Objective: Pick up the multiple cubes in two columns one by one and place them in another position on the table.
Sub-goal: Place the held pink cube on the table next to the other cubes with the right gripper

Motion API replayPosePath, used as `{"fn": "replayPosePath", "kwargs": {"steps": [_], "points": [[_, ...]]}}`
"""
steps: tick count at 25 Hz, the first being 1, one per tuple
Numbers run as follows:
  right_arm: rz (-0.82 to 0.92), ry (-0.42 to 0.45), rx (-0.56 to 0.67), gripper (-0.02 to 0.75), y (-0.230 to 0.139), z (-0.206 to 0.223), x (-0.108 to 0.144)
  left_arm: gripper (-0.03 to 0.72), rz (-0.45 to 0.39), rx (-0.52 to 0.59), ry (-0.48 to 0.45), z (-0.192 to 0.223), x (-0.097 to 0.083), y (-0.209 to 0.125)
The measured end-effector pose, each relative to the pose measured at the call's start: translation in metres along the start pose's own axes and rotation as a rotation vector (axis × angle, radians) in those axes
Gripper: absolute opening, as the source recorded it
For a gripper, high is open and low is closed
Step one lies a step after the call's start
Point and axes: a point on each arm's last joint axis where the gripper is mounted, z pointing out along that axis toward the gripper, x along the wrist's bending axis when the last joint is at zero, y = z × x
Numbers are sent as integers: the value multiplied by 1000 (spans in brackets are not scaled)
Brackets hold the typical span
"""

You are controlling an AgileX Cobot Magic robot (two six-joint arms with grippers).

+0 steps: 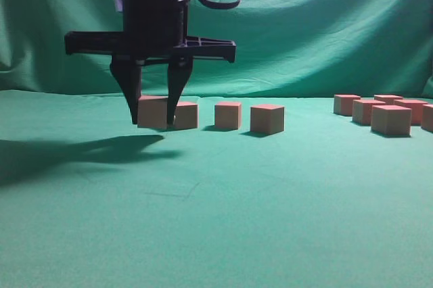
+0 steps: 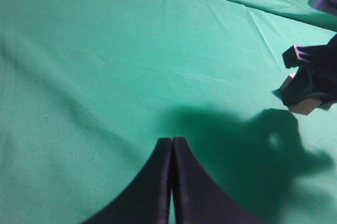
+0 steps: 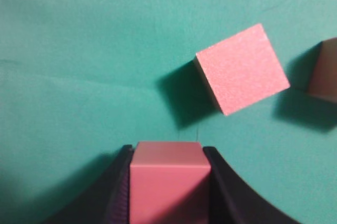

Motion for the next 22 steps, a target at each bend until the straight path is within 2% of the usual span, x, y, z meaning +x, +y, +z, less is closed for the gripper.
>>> {"fn": "replayPosePath", "kwargs": {"steps": [19, 22], "points": [[-12, 0, 0, 260, -1, 13, 2, 0, 0, 0, 0, 0, 0, 0], [-12, 4, -4, 384, -1, 13, 3, 0, 0, 0, 0, 0, 0, 0]]}}
